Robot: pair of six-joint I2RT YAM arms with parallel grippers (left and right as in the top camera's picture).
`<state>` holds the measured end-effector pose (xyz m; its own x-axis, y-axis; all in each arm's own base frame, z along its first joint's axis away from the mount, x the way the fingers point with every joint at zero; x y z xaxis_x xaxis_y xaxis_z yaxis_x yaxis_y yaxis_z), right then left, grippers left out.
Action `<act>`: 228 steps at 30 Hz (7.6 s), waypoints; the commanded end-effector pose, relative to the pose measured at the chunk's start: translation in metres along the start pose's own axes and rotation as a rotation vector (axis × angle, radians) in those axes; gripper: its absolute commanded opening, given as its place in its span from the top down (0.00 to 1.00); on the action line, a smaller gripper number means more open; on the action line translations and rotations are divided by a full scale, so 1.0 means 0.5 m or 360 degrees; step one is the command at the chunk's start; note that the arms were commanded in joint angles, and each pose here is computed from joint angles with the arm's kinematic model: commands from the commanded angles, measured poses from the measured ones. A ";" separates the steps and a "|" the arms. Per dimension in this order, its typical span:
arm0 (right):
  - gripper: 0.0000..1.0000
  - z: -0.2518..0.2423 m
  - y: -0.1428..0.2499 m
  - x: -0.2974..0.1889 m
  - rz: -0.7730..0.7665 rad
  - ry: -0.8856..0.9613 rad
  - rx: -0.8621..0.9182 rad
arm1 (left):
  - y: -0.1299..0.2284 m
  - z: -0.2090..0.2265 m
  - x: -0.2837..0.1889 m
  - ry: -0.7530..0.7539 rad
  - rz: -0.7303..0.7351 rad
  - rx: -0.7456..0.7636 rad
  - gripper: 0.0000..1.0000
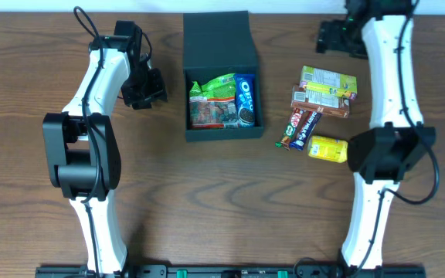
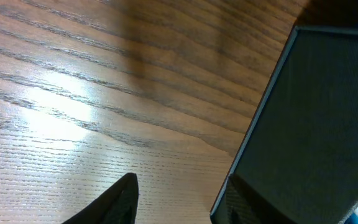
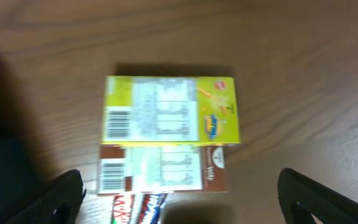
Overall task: Pack container
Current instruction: 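Move the right gripper back right and grasp the yellow Pretzel box, then carry the Pretzel box left and lower it into the black box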
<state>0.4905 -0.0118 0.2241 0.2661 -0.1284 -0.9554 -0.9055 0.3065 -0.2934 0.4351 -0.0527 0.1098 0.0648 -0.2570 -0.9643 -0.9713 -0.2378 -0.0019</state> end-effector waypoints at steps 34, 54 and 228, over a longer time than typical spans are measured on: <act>0.02 -0.146 0.009 0.230 0.0513 -0.0738 0.0190 | 0.002 0.006 0.004 -0.0010 0.0012 0.0003 0.22; 0.04 -0.213 0.051 0.292 0.0634 -0.1477 0.0536 | 0.003 0.004 0.004 0.0002 0.0015 0.0002 0.21; 0.14 0.367 0.204 0.138 0.0716 -0.1411 -0.0219 | -0.012 0.102 -0.025 0.0029 0.0039 -0.0017 0.21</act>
<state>0.4769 0.1817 0.1277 -0.0212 0.7774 -0.6287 -0.9974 0.0271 0.0672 0.4295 -0.0010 0.1100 0.0501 -0.2733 -0.9606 -0.9666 -0.2554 0.0223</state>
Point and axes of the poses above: each gripper's point midway between its finger pads, its own x axis out along the fingers, its own z axis along the line the jaws close on, y = z × x, the point moved 6 cm from there along -x, back along the fingers, and after that the axes turned 3 degrees about x, right-handed, at the moved point
